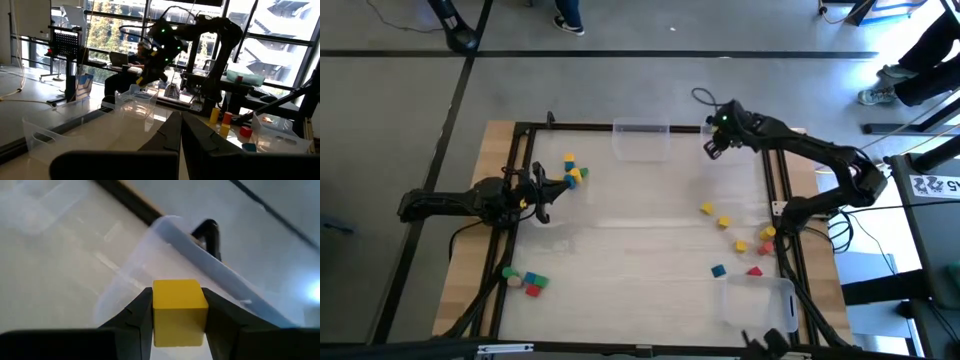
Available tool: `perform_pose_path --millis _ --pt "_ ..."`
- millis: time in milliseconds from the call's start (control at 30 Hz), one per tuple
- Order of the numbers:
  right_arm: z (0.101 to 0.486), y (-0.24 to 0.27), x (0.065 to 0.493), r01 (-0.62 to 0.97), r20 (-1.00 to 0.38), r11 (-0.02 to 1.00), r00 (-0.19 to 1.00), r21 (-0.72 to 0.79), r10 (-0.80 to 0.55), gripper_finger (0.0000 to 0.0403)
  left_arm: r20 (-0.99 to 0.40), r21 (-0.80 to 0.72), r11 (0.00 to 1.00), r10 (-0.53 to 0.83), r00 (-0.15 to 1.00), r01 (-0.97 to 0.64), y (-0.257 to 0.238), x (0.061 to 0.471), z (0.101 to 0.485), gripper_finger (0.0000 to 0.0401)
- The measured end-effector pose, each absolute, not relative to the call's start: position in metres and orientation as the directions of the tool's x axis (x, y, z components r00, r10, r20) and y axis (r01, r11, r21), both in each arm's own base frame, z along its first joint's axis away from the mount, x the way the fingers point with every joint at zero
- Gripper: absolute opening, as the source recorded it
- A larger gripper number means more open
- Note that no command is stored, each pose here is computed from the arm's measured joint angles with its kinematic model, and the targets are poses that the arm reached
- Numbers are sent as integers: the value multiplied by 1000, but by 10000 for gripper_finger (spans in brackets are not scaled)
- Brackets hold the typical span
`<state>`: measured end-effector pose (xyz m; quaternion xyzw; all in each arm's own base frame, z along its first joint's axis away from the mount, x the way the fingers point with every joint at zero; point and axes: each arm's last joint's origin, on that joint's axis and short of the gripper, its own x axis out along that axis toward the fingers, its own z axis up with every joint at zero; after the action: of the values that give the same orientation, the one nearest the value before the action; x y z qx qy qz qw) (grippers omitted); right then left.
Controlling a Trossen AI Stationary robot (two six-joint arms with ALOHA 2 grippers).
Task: Sort blocks by size
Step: Put the yellow square block into the top right transparent bin
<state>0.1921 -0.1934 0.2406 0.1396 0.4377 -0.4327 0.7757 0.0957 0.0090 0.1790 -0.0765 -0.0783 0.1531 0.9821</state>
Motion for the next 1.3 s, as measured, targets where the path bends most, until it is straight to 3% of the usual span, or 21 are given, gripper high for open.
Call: perform_pose_path --millis 233,633,967,1133,1300 --pt "218 -207 172 856 -791 503 224 -120 -570 149 134 -174 942 313 940 -288 9 96 179 0" --pt "211 -205 170 850 -806 512 216 -123 -551 203 134 -173 942 313 940 -288 9 96 179 0" --pt "258 -156 174 691 -909 723 284 -26 -304 243 134 -166 943 313 940 -290 9 96 179 0" --pt "265 -111 181 555 -940 831 305 46 -151 243 137 -167 943 313 940 -289 9 96 180 0" --pt "261 -74 191 489 -963 869 261 76 -62 243 140 -164 943 313 939 -290 9 96 180 0"
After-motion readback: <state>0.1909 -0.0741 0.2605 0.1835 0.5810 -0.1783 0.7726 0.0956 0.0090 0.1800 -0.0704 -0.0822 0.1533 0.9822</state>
